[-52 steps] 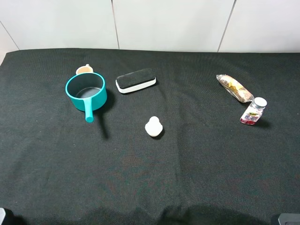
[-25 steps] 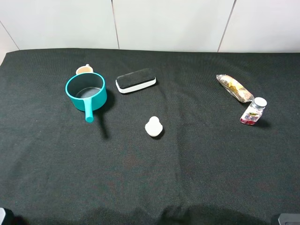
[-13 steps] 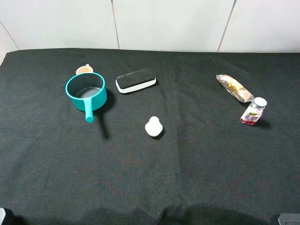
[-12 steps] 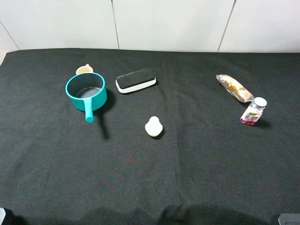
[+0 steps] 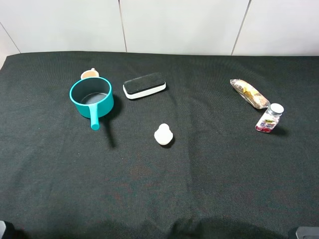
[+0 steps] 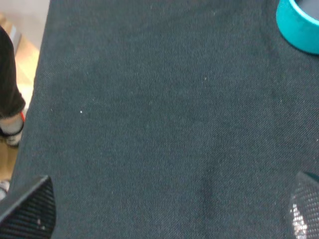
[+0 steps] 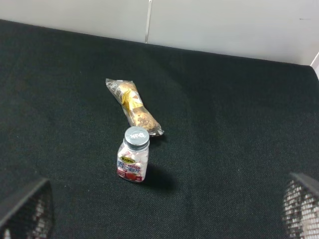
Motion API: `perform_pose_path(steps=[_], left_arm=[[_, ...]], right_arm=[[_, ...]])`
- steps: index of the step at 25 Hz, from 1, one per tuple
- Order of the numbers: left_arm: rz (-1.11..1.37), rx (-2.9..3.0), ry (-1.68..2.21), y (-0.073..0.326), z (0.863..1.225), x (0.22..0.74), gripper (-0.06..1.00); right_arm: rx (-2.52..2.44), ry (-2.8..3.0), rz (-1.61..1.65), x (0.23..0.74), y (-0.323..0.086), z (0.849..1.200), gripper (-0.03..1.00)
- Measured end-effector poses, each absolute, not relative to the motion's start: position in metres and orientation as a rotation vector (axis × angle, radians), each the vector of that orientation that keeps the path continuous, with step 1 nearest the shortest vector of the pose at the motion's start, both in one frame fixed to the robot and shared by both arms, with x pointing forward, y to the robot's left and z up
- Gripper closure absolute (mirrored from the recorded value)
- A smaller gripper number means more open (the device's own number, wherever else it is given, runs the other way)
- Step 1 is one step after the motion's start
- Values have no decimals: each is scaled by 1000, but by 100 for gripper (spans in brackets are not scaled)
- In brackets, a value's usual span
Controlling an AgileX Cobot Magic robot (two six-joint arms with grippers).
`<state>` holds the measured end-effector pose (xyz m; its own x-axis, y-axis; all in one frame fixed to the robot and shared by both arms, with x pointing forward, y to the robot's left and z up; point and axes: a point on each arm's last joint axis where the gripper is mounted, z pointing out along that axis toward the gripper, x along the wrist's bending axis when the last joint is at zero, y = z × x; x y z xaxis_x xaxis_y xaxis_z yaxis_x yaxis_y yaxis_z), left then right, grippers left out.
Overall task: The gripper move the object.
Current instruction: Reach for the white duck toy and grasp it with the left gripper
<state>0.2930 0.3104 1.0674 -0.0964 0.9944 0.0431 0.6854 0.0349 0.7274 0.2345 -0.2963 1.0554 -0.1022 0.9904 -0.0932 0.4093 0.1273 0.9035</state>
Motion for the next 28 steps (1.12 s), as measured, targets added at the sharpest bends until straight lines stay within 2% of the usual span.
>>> perform_pose_path(steps=[13, 28], left_arm=[[682, 1847, 1960, 311, 1075, 368, -5], [544, 1988, 2030, 311, 1050, 459, -5]], right_arm=[[1386, 1632, 948, 234, -296, 1055, 27], [1386, 1632, 948, 234, -296, 1055, 27]])
